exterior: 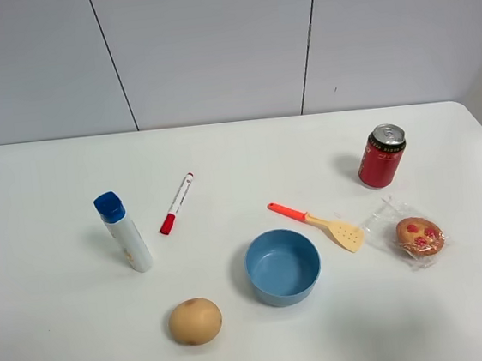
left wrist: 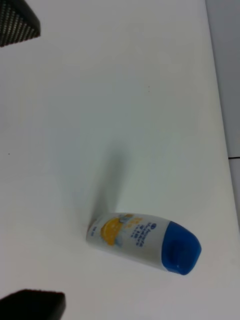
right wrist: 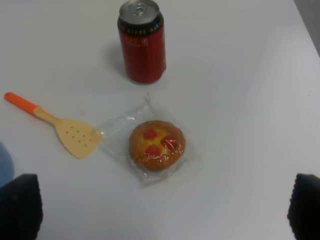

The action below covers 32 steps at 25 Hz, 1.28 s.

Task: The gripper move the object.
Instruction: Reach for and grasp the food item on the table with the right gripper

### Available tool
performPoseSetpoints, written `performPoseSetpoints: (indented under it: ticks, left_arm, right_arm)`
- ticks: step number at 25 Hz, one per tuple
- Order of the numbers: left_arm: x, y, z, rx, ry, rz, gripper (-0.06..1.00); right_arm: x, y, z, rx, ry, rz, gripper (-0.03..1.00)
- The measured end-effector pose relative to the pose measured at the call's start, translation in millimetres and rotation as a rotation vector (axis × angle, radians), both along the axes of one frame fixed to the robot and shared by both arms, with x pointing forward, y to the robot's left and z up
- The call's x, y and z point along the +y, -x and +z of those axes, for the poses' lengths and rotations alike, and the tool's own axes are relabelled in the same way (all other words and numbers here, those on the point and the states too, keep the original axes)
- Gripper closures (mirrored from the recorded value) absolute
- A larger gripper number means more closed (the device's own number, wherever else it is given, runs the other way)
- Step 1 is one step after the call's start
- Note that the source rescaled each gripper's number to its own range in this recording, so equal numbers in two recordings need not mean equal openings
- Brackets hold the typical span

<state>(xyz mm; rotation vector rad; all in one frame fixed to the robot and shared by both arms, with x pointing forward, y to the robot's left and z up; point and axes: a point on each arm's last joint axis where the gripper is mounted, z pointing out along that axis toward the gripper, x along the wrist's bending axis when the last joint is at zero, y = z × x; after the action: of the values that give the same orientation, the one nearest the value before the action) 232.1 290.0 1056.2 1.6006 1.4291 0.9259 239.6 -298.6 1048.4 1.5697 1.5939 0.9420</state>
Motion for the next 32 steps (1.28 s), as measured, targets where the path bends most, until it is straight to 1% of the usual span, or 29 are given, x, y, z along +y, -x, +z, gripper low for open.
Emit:
performPoseSetpoints:
  ticks: [3,6,16,18,20,22,26,32]
  left_arm:
    - [0.0,0.0,0.0,0.0,0.0,0.0,-0.06]
    - [0.0,0.0,0.0,0.0,0.0,0.0,-0.06]
    - [0.0,0.0,0.0,0.0,0.0,0.0,-0.06]
    - [0.0,0.0,0.0,0.0,0.0,0.0,-0.06]
    - [0.1,0.0,0.0,0.0,-0.001,0.001,-0.06]
    - [0.1,0.0,0.0,0.0,-0.001,0.001,-0.06]
    - [0.1,0.0,0.0,0.0,-0.001,0.001,-0.06]
    - [0.1,0.0,0.0,0.0,-0.001,0.001,-0.06]
  right_arm:
    - [1.7,-14.2,1.1,0.092,-0.007,0.011,-0.03]
    - [4.3,-29.2,15.3,0.152,-0.026,0.027,-0.03]
    - [7.7,-73.3,94.3,0.182,-0.036,0.048,-0.03]
    - [8.0,-82.5,106.7,0.194,-0.033,0.051,-0.03]
    - [8.4,-93.3,117.4,0.233,-0.026,0.057,-0.03]
    - [8.8,-103.8,124.0,0.283,-0.024,0.059,-0.03]
    - [9.6,-129.7,132.2,0.325,-0.024,0.059,-0.03]
    - [10.4,-163.9,118.2,0.44,-0.017,0.062,-0.03]
